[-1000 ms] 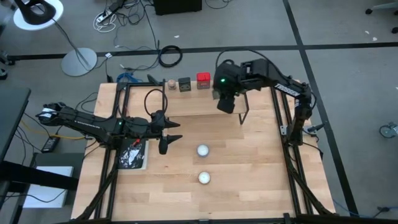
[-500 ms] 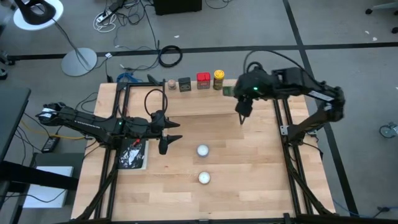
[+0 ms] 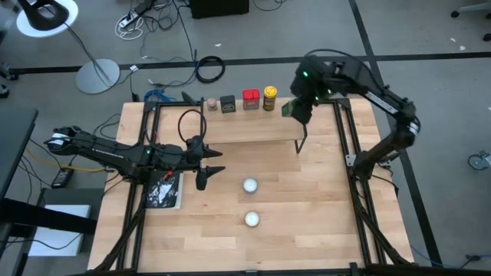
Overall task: Shelf spices
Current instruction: Put the green seasoning bottle on the shelf
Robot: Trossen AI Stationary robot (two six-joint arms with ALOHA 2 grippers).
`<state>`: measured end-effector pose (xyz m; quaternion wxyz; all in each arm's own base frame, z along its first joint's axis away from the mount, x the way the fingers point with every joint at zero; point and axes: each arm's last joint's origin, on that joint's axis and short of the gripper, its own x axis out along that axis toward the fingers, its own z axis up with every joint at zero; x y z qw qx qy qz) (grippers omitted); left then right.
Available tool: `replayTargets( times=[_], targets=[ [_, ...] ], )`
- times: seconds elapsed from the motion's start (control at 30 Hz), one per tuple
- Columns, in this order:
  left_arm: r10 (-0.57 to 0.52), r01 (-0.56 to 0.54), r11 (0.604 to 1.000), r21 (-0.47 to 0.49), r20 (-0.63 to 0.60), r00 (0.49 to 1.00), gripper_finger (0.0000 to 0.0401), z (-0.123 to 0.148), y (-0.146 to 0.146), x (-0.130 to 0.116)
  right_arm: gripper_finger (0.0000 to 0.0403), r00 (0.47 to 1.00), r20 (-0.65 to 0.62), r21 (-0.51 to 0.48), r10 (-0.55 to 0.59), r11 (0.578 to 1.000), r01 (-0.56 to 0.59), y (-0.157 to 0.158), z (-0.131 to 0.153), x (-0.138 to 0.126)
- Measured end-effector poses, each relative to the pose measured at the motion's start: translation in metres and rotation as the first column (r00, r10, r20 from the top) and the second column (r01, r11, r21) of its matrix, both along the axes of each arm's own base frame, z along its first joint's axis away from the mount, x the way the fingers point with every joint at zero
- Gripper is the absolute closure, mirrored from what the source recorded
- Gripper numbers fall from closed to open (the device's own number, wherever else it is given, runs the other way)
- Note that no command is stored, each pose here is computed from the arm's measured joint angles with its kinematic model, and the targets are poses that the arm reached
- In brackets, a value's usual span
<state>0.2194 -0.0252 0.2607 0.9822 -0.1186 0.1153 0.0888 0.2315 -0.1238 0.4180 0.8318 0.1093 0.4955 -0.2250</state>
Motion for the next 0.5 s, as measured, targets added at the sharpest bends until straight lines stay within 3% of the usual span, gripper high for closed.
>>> replayTargets(
  times=[0.13,0.3,0.5],
  targets=[
    [0.0,0.0,1.0,0.0,-0.001,1.0,0.0132,0.0,0.0,0.0,0.0204,0.996,-0.093,0.059,-0.009,0.998,0.015,-0.024,-0.001,0.007],
    [0.0,0.0,1.0,-0.001,0.0,1.0,0.0132,0.0,0.0,0.0,0.0204,0.998,-0.065,0.074,-0.002,0.997,0.007,-0.042,0.01,0.012],
    [0.0,0.0,1.0,0.002,-0.001,1.0,0.0132,0.0,0.0,0.0,0.0204,0.999,-0.039,0.14,-0.019,0.99,0.024,-0.071,0.004,0.015]
  ],
)
